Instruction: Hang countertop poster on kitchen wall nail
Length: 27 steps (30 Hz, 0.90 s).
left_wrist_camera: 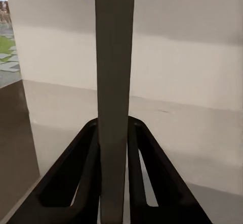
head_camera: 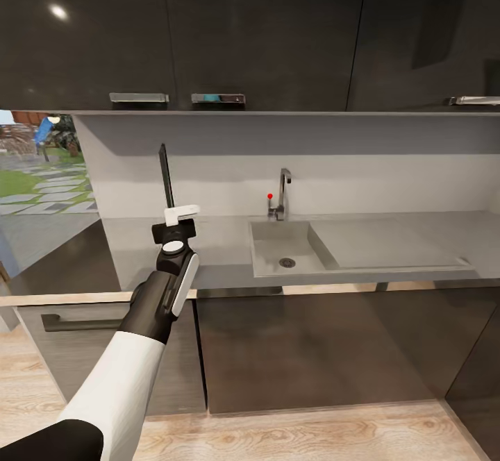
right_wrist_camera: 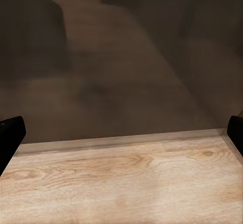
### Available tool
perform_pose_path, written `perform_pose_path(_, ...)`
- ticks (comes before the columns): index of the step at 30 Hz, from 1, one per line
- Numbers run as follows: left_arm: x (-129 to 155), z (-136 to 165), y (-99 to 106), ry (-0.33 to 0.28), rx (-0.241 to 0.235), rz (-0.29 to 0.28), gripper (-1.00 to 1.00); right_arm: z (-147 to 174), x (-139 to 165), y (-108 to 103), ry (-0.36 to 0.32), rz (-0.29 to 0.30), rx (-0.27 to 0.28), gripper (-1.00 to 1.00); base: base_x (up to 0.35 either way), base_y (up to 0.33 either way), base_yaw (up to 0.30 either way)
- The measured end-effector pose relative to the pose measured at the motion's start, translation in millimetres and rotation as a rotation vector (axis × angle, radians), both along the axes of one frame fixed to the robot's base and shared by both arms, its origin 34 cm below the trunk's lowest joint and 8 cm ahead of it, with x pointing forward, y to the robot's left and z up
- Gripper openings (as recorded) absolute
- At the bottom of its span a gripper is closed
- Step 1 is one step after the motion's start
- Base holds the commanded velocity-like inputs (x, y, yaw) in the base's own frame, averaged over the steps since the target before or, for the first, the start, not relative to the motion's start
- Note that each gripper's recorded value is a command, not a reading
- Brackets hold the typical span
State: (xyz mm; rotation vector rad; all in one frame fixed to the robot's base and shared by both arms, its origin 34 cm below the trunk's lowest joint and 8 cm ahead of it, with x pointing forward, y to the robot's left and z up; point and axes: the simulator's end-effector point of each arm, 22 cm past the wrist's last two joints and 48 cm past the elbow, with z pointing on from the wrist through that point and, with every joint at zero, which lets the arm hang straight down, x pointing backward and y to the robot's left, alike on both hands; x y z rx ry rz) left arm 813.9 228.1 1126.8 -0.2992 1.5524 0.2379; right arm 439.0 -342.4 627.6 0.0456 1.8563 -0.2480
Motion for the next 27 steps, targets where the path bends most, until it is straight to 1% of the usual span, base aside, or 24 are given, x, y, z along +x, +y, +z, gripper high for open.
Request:
perform_pose_path(6, -1, 2, 0, -0.006, -0.002, 0.000, -1.00, 0, 0, 0, 0.000, 0.000, 0.000, 1.00, 0.000, 0.000, 0.000)
perform_pose_path(10, -5, 17, 1, -0.036, -0.005, 0.000, -1.00, 0, 0, 0, 0.000, 0.000, 0.000, 1.00, 0.000, 0.000, 0.000)
perform_pose_path(11, -13, 34, 4, -0.041, -0.003, 0.000, -1.00, 0, 0, 0, 0.000, 0.000, 0.000, 1.00, 0.000, 0.000, 0.000)
perform_pose_path(18, -14, 35, 3, -0.044, -0.008, -0.003, -1.00, 0, 0, 0, 0.000, 0.000, 0.000, 1.00, -0.015, 0.000, 0.000)
perform_pose_path(27, -14, 35, 3, -0.044, -0.009, -0.003, -1.00, 0, 0, 0, 0.000, 0.000, 0.000, 1.00, -0.154, 0.000, 0.000)
